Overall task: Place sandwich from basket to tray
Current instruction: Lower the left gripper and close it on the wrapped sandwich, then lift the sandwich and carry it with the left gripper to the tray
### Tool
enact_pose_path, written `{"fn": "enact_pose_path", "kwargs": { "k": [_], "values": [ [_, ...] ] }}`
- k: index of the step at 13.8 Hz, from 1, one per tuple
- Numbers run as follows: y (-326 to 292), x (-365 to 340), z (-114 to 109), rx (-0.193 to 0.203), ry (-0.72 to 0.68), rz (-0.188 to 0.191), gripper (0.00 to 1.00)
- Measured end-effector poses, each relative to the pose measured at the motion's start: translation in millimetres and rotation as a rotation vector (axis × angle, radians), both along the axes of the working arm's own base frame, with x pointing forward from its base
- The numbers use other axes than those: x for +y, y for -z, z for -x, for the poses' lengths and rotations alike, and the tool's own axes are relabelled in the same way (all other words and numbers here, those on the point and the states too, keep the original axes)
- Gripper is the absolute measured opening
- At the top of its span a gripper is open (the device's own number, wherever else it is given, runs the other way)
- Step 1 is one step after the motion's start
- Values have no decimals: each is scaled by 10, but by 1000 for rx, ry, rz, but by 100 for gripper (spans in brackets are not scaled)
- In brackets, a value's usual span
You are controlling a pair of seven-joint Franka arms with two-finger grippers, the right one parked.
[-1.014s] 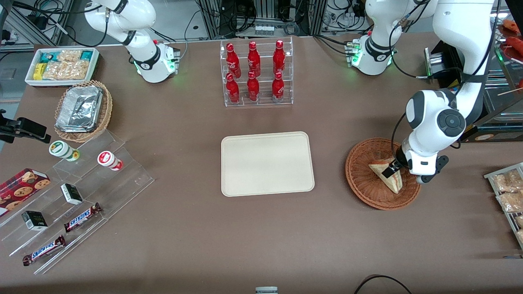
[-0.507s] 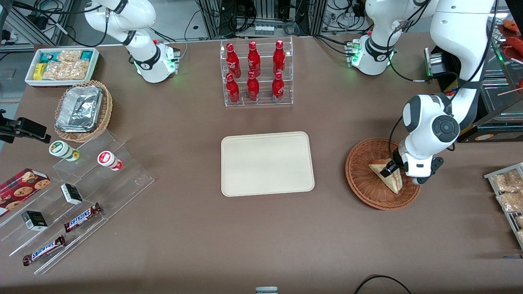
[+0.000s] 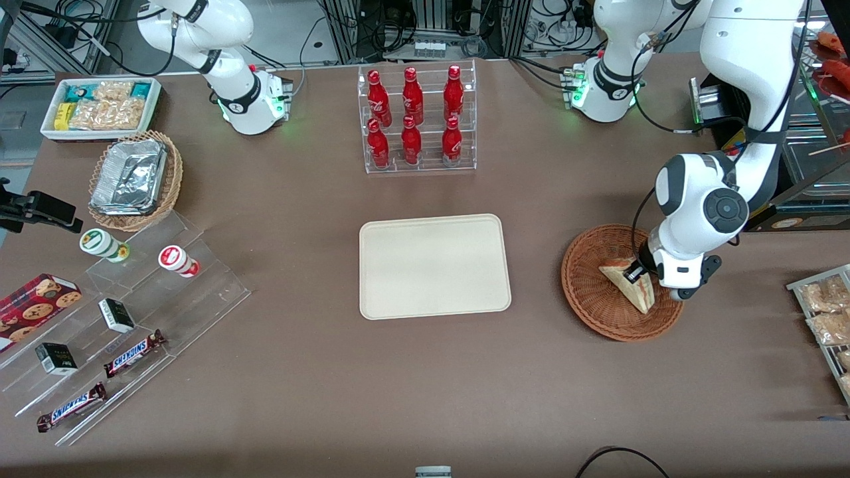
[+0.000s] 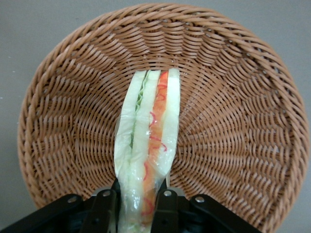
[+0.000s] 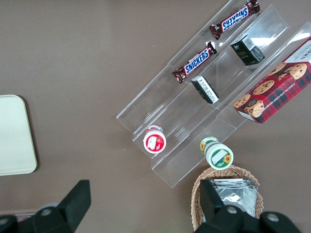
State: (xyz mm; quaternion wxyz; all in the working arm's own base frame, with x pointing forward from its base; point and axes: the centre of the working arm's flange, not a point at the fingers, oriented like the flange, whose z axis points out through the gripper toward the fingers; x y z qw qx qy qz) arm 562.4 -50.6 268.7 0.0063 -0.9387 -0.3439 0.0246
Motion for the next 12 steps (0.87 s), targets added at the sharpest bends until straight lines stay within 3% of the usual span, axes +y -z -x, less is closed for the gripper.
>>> {"fn": "enact_pose_path", "kwargs": {
  "k": [3, 6, 12],
  "values": [
    [-454, -124, -194, 44, 25, -3, 15],
    [-816, -338, -343, 29, 61, -1, 15],
    [-899, -989, -327, 13, 217, 6, 15]
  ]
}}
